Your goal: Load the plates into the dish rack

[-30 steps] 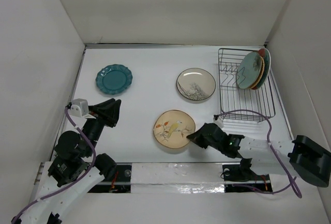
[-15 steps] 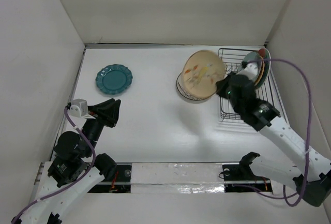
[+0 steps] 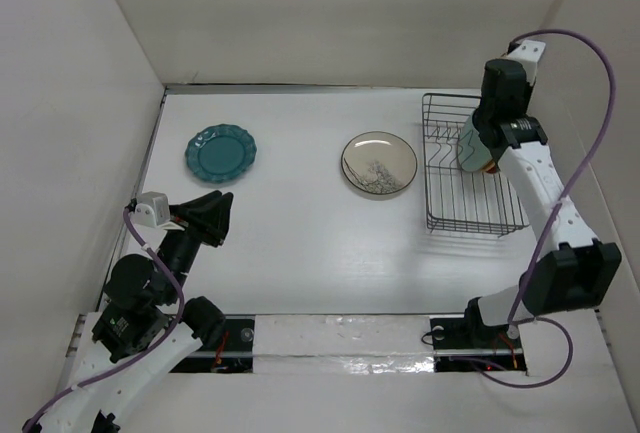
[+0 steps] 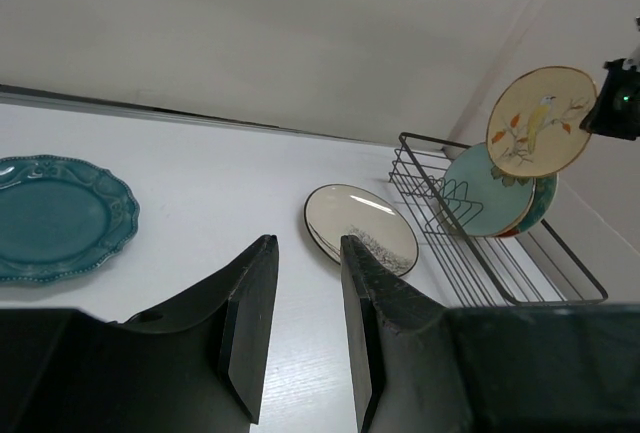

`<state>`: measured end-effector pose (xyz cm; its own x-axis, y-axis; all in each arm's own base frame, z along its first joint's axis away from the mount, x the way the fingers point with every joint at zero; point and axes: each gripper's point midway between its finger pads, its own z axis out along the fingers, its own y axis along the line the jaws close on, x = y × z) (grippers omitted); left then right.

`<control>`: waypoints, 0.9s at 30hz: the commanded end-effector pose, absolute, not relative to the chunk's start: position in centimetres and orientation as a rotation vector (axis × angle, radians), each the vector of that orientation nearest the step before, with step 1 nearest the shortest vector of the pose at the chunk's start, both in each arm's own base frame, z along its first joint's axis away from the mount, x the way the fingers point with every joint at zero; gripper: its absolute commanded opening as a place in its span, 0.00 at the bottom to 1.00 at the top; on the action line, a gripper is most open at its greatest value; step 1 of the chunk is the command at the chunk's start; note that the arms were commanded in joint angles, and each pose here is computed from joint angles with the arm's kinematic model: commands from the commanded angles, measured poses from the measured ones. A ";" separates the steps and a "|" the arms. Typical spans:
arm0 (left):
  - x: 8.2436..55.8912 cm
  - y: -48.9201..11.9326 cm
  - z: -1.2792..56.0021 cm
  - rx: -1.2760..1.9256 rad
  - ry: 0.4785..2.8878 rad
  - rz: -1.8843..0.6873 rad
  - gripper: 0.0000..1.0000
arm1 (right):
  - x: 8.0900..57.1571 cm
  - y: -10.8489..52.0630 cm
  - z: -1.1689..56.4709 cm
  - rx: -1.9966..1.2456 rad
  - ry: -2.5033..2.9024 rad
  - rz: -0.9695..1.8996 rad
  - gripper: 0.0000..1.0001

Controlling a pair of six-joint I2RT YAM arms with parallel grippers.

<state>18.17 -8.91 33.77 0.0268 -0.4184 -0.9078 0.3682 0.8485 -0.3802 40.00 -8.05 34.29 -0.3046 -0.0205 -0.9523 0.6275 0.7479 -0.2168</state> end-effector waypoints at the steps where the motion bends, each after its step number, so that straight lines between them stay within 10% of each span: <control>1: 18.3 -8.8 34.4 -0.062 1.391 -0.615 0.29 | 42.0 -8.3 41.1 0.461 1.595 -0.655 0.00; 27: 19.0 -8.8 33.8 -0.072 1.416 -0.583 0.29 | 45.5 -4.8 22.1 0.388 1.970 -0.521 0.00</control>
<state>18.57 -8.59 33.55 0.0283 -0.4151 -0.9093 0.3391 0.8597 -0.3819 44.03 -6.15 19.16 -0.5705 -0.0124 -0.8212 0.4515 0.8305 -0.3262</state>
